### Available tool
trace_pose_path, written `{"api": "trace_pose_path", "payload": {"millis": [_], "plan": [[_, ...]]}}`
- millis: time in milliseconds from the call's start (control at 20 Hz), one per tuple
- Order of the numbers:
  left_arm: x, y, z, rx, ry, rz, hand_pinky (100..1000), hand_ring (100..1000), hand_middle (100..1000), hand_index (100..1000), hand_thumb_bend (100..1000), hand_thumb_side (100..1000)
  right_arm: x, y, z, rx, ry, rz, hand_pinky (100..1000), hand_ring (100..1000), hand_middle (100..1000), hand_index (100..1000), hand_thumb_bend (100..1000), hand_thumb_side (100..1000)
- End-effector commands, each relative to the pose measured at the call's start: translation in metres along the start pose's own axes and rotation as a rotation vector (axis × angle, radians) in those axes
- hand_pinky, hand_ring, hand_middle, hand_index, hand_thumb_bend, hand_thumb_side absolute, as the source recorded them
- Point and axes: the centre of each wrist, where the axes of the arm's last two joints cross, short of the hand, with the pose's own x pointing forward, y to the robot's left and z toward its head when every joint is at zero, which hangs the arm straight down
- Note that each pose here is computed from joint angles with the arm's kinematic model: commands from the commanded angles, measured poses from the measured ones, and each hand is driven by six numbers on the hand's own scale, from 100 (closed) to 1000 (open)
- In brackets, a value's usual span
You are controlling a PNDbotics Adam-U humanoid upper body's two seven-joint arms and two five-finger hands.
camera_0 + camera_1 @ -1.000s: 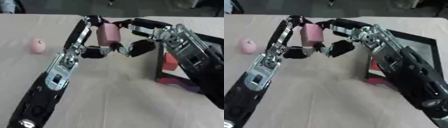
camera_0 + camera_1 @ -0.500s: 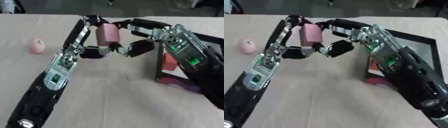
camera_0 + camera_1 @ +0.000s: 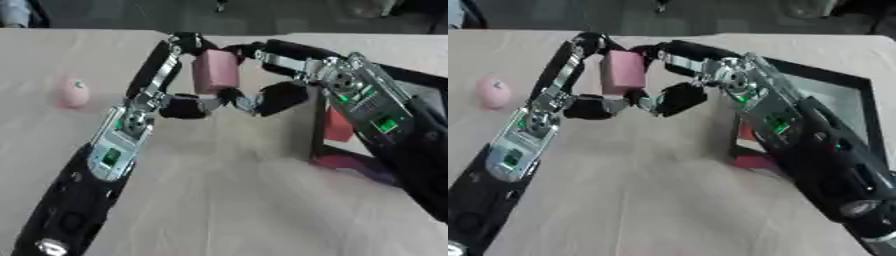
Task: Pick up the objects with one hand, pass them to the other hand, and then place them into the box on the other side of the table.
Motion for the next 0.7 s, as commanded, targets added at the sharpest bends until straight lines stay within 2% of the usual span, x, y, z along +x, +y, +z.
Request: {"api": "trace_pose_path", "payload": {"millis": [50,400,650,700], "plan": [[0.0108,0.0045,-0.0094,0.005,-0.050,0.009,688,527,444,578,100,100,0.0021,-0.0064,0.0005,-0.042,-0.001,-0.004,1000,984,673,952,100,382],[0.0114,0.0042,-0.0094,0.005,-0.056,0.018,688,527,447,582,100,100,-0.0001,-0.0044,-0.0006,-0.063,0.001,-0.028,981,925,525,828,100,367],[0.0117,0.0046,-0.0094,0.015,-0.057,0.014,692,534,458,595,100,100,-0.0028,-0.0033,-0.0017,-0.078,0.018,-0.051,960,873,458,763,100,344],[0.0118,0.0044,-0.0094,0.016,-0.057,0.013,693,536,462,601,124,100,-0.0032,-0.0031,-0.0018,-0.082,0.021,-0.057,955,860,445,750,100,328]]}}
